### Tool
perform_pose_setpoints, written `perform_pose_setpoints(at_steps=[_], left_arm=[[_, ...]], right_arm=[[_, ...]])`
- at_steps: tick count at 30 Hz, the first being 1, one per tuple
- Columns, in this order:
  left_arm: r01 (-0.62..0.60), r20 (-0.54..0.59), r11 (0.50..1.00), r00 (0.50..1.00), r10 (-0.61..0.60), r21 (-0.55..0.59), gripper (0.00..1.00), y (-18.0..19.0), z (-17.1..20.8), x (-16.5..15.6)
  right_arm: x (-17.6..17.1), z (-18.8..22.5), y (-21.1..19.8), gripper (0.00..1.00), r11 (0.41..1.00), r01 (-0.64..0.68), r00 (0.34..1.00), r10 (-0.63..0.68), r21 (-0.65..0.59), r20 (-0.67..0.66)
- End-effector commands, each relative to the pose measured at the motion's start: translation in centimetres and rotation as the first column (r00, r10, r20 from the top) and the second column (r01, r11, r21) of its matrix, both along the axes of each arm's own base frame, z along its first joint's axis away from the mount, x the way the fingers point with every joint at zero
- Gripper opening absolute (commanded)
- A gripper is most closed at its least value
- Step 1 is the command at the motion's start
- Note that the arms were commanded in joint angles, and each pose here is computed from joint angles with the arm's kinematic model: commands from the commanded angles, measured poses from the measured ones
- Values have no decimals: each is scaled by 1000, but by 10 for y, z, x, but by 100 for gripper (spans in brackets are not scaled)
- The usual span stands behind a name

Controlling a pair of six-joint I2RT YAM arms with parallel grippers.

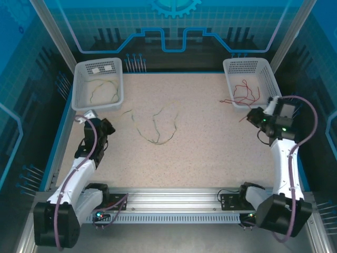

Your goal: Untangle the cables

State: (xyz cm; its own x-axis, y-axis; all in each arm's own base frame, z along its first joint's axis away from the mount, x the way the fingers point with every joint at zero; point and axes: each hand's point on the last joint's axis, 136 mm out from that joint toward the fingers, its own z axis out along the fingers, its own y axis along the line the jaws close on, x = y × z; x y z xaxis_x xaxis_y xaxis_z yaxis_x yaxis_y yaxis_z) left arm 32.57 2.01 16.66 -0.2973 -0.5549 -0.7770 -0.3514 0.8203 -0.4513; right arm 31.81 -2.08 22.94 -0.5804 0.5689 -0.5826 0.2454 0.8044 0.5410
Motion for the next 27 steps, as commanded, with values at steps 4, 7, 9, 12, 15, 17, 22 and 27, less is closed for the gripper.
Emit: perform_pose_setpoints(at_steps=[4, 7, 9, 12, 15, 17, 22, 27], left_arm=[[249, 11, 965, 968, -251, 84, 0, -59, 27, 20], [205, 8, 976, 979, -206, 73, 0, -53, 22, 21], [145, 16, 986, 989, -147, 76, 0, -43, 22, 18], [50, 26, 993, 998, -53, 106, 0, -25, 23, 9], [-64, 8, 988, 998, 64, 138, 0, -3, 21, -4], [-107, 6, 982, 994, 107, 158, 0, 5, 21, -11], [-131, 24, 979, 991, 129, 156, 0, 9, 17, -16], [-111, 5, 983, 994, 112, 143, 0, 5, 11, -11]], right_arm=[[9, 14, 62, 0, 947, -276, 961, 277, -165, -19], [11, 22, 112, 0, 864, -475, 876, 482, -165, 1], [10, 31, 135, 0, 822, -528, 837, 546, -212, 35], [7, 60, 154, 0, 811, -558, 795, 583, -177, 165], [7, 85, 153, 0, 837, -514, 799, 546, -187, 251], [4, 99, 153, 0, 839, -511, 791, 545, -190, 278], [10, 99, 146, 0, 866, -461, 832, 498, -194, 244], [27, 44, 116, 0, 893, -356, 919, 388, -277, 67]])
